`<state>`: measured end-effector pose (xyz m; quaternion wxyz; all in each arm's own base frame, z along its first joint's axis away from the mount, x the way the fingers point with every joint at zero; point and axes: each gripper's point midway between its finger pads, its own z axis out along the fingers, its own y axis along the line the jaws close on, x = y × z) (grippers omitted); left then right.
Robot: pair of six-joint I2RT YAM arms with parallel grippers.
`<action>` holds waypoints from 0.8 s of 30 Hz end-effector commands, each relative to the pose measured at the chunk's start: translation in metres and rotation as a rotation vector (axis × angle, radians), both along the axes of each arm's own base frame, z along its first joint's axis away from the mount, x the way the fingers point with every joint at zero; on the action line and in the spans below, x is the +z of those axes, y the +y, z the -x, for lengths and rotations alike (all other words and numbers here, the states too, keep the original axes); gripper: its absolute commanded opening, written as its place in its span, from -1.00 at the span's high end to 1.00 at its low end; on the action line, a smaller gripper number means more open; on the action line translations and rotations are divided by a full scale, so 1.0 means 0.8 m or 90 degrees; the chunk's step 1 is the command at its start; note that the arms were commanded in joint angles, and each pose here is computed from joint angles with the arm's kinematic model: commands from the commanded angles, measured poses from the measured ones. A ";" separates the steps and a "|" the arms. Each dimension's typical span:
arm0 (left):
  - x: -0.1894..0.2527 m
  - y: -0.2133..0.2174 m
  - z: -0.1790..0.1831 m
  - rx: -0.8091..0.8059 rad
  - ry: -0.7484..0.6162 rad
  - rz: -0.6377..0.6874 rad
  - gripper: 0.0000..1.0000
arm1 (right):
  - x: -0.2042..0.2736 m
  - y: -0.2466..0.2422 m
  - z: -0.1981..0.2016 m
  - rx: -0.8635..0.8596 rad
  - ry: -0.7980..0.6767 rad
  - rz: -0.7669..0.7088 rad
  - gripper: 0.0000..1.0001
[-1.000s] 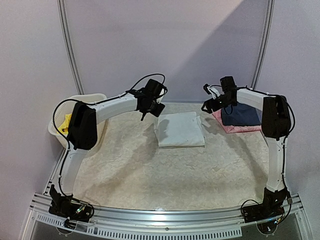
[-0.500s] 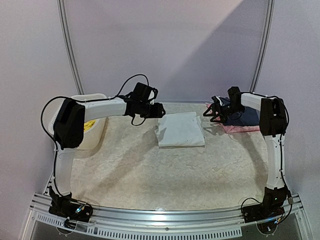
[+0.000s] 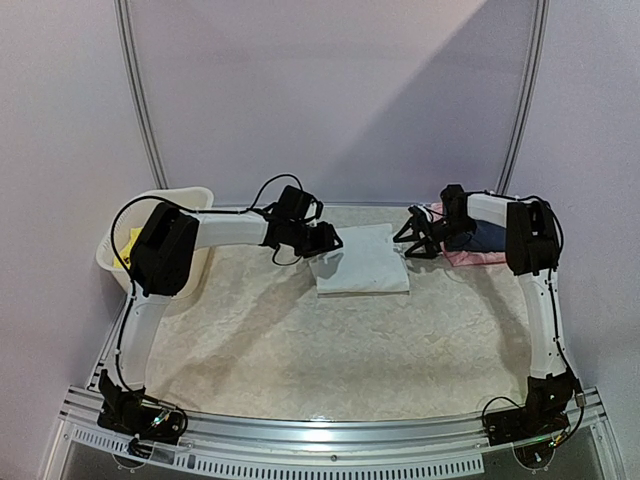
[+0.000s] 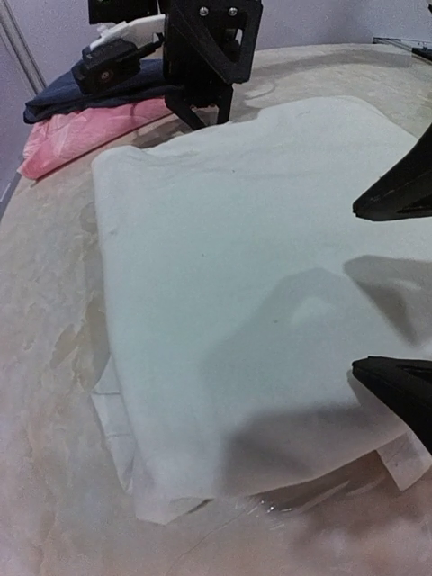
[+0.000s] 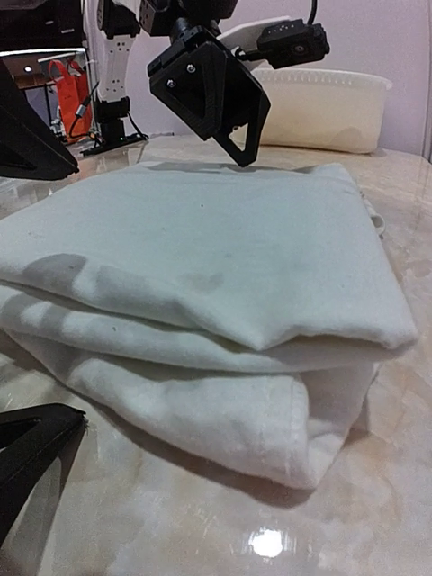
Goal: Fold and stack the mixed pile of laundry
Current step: Pick up the square-folded T-shirt from the center of the board.
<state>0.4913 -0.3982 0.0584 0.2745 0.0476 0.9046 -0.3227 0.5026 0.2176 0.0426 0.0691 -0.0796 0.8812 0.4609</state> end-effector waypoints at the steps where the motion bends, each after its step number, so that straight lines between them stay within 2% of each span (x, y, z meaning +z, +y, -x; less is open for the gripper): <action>1: -0.019 -0.001 -0.005 0.005 0.025 0.011 -0.05 | -0.058 0.016 0.025 0.001 0.100 0.004 -0.74; 12: -0.047 0.001 -0.004 0.003 0.042 -0.009 -0.01 | -0.063 0.046 0.029 0.000 0.131 -0.036 -0.66; 17: -0.051 0.000 -0.004 0.003 0.042 -0.009 0.01 | -0.061 0.063 0.029 0.004 0.124 -0.029 -0.53; 19: -0.049 0.000 -0.005 0.003 0.041 -0.005 0.02 | -0.061 0.069 0.028 0.007 0.114 -0.025 -0.40; 24: -0.037 -0.001 -0.003 -0.001 0.034 -0.001 0.02 | -0.053 0.069 0.017 0.012 0.073 0.003 0.29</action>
